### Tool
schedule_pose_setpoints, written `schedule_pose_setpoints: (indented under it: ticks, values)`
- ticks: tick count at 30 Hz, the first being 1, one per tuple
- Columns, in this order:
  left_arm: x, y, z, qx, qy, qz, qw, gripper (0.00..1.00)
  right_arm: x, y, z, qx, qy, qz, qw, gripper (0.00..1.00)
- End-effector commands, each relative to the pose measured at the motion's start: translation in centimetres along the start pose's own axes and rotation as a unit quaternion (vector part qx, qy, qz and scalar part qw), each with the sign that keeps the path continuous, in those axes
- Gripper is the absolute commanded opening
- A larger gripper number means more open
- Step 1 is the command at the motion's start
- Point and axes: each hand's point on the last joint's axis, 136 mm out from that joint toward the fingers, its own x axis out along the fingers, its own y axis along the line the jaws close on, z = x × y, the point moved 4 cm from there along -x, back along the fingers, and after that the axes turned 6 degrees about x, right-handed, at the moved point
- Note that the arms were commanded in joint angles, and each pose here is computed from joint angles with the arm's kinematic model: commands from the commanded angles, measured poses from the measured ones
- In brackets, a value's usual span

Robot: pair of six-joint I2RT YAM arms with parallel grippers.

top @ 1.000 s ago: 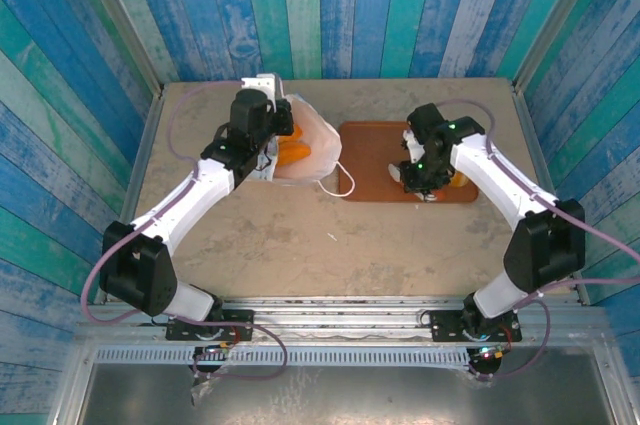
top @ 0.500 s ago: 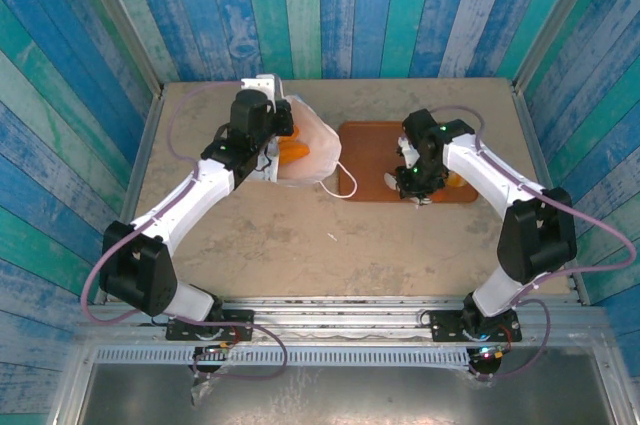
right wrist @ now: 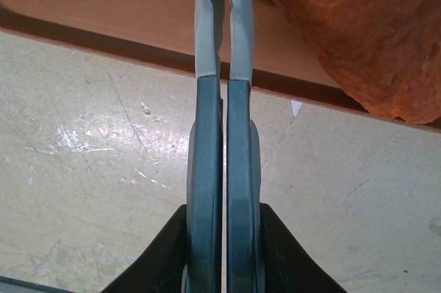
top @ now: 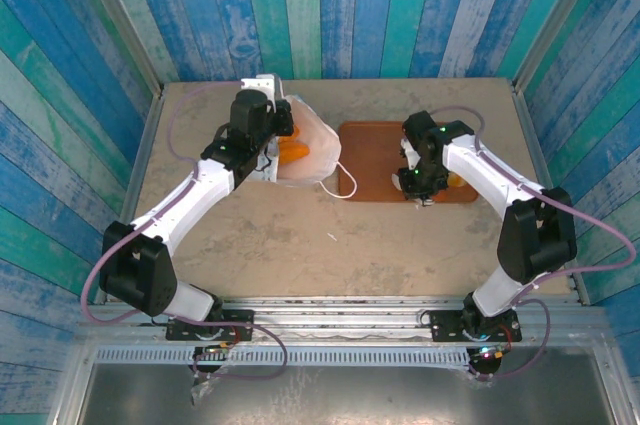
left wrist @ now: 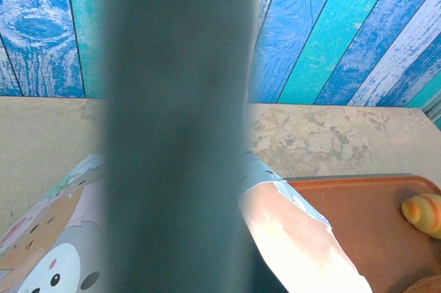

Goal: Take the fake bread out of the paper bag

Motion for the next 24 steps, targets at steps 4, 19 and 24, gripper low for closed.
schedule_pose_setpoints:
  ticks: [4,19,24]
  values:
    - [-2.0,-0.1,1.8,-0.005,-0.03,-0.003,1.0,0.0,-0.9,-0.9,-1.1,0.017,0.001,-0.021,1.0,0.25]
    - [-2.3,0.1,1.6,0.005,-0.025,0.001,1.0,0.0,-2.7,2.3,-1.8,-0.029,-0.007,0.036,0.999,0.26]
    - [-2.7,0.0,1.3,0.017,-0.024,-0.005,1.0,0.0,-4.9,4.4,-1.8,-0.043,-0.028,0.082,0.995,0.26]
